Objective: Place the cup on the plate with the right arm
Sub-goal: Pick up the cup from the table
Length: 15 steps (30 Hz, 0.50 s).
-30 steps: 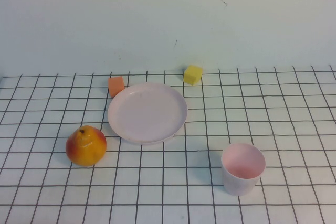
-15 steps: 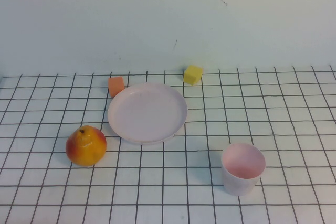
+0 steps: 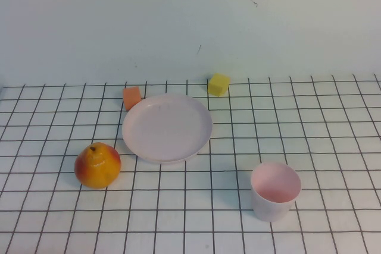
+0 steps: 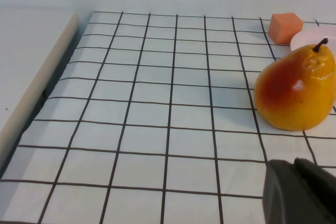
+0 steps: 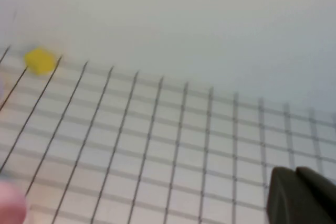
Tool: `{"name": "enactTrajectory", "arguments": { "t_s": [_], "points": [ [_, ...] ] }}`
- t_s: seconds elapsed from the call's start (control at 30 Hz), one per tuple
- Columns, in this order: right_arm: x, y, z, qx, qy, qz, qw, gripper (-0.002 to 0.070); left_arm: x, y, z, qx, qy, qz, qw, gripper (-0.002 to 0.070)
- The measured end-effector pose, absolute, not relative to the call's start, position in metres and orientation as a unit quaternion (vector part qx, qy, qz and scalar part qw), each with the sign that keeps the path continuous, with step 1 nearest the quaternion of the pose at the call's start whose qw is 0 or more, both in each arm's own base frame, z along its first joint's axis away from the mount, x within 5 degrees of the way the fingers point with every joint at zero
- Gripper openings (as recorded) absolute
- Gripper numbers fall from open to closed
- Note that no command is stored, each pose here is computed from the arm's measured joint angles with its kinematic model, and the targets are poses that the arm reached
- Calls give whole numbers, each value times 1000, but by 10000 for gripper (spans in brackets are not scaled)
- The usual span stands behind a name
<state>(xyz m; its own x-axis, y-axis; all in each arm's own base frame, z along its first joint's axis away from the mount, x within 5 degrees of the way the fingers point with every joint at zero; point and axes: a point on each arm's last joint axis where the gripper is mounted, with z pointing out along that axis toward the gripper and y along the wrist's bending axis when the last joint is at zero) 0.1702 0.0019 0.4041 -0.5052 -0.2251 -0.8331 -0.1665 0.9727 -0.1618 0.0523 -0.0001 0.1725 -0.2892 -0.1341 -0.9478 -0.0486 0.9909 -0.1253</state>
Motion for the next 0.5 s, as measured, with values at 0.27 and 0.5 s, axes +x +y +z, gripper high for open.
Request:
{"name": "enactTrajectory", "arguments": {
  "t_s": [0.27, 0.5],
  "points": [
    [251, 33, 345, -249, 913, 111, 304, -2, 52, 0, 173, -57, 802, -36, 593, -3],
    [272, 105, 290, -379, 895, 141, 187, -2, 52, 0, 173, -57, 802, -36, 593, -3]
  ]
}}
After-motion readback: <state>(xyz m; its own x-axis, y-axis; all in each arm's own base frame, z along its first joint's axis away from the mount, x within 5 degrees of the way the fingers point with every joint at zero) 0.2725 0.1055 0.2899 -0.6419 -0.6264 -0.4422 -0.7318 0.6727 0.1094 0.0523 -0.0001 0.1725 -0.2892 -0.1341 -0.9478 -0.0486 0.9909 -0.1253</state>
